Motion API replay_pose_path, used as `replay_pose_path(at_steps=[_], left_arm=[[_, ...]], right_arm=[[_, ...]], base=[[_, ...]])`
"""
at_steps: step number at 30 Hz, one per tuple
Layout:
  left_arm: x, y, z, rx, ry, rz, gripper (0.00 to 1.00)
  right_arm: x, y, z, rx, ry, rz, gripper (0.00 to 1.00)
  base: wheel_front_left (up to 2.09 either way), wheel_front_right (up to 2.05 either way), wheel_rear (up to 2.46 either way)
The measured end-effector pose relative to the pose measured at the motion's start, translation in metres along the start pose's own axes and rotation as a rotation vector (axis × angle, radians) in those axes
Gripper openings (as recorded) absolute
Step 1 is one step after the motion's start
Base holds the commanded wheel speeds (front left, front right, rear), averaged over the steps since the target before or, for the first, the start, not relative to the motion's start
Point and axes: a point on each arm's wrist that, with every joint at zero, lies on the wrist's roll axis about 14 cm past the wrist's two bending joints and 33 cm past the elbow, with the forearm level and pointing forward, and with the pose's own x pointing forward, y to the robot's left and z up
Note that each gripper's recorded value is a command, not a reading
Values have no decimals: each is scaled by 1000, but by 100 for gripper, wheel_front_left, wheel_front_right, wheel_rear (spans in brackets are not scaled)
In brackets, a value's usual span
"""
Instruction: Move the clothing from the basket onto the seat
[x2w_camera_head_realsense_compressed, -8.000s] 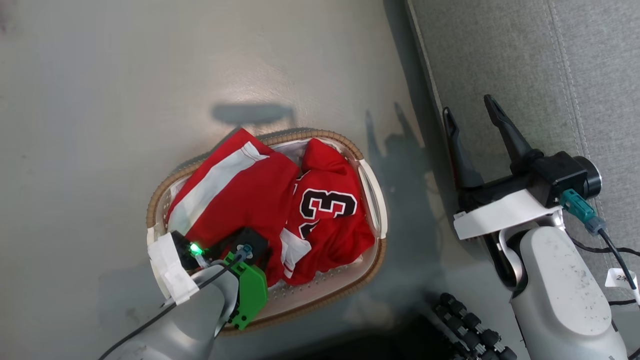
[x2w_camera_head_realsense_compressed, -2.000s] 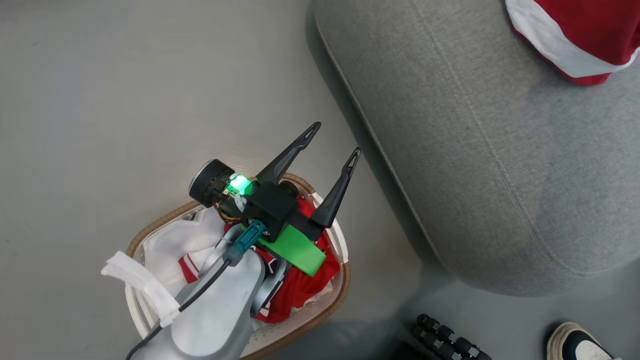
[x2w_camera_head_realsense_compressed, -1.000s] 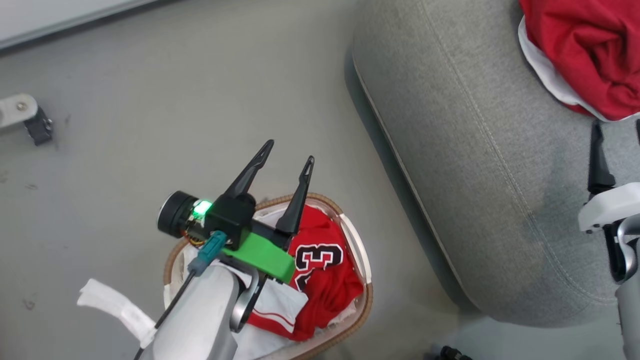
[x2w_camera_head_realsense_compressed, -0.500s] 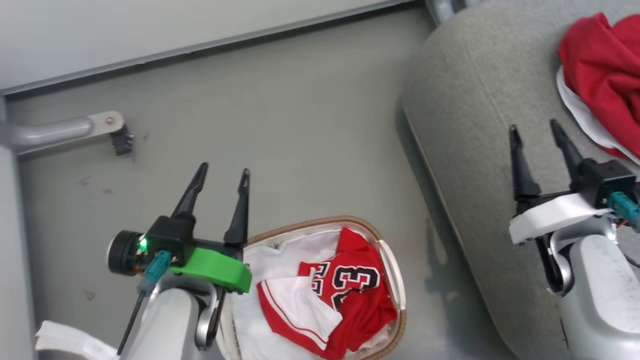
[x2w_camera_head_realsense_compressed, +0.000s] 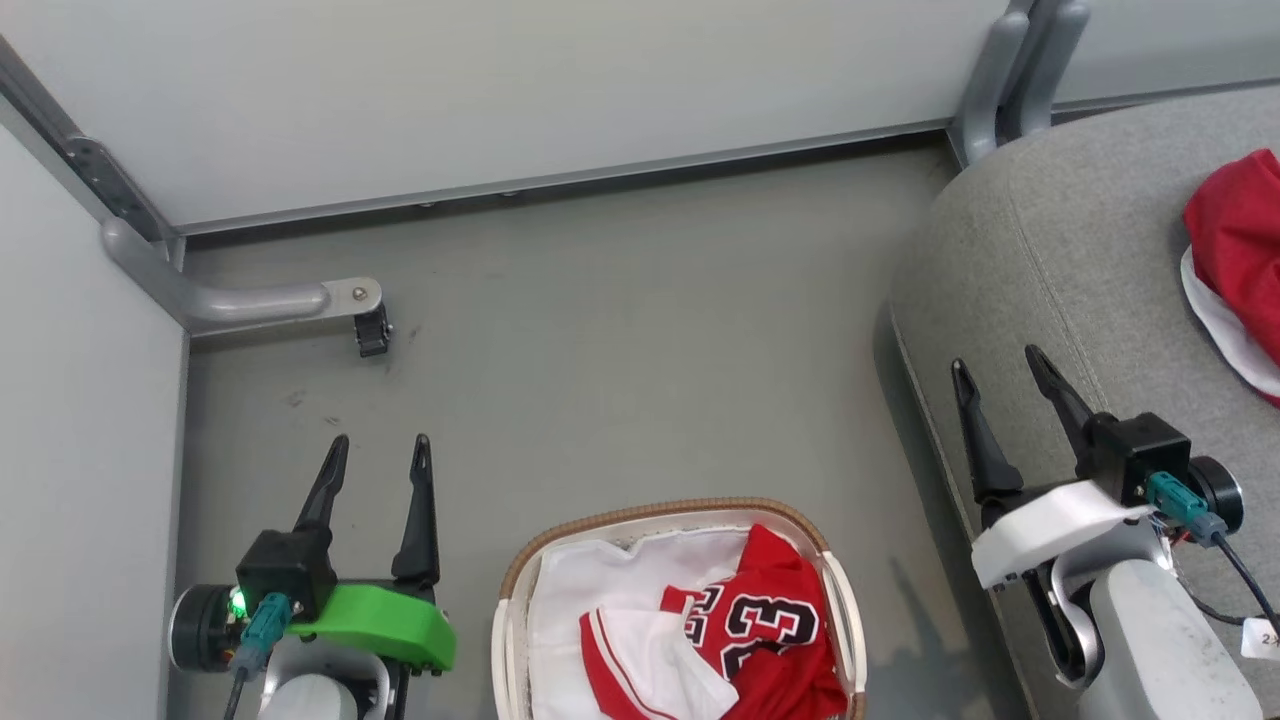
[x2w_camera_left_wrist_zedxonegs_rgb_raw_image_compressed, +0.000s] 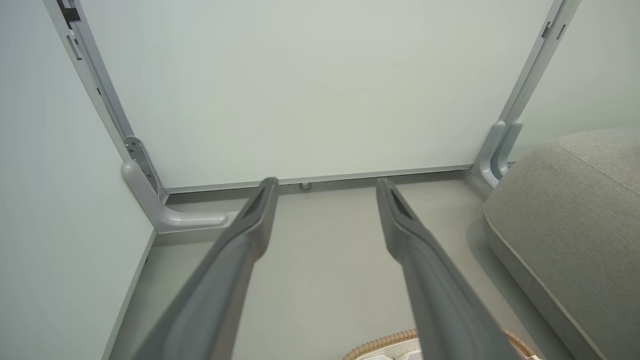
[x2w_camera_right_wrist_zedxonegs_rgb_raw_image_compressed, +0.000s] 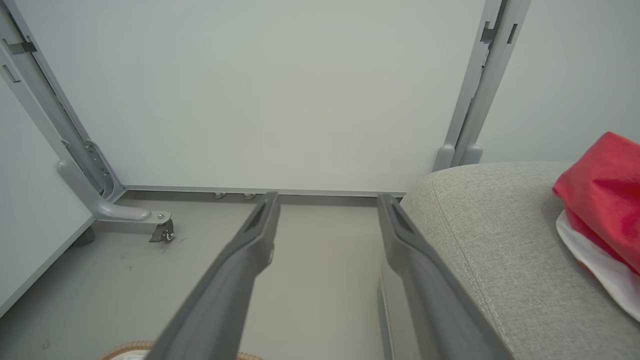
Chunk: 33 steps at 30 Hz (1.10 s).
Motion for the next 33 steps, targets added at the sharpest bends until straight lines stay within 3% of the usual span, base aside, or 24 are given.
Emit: replay_pose_path(at_steps=[8,17,24,33], left_arm=[[-34,18,4,0,-9,71,100],[-55,16,2,-4,-7,76,100],[-49,3,-7,-14,21,33,100],[-13,-41,-24,-59,77,-126,100]], right_arm=[[-22,14,1,22,5,21,100],[-41,21,4,30,-2,27,100],[-40,17,1,32,7,18,100],[-16,7,8,20,-22,6,100]], base=[[0,0,0],[0,0,0],[0,0,0],[0,0,0]])
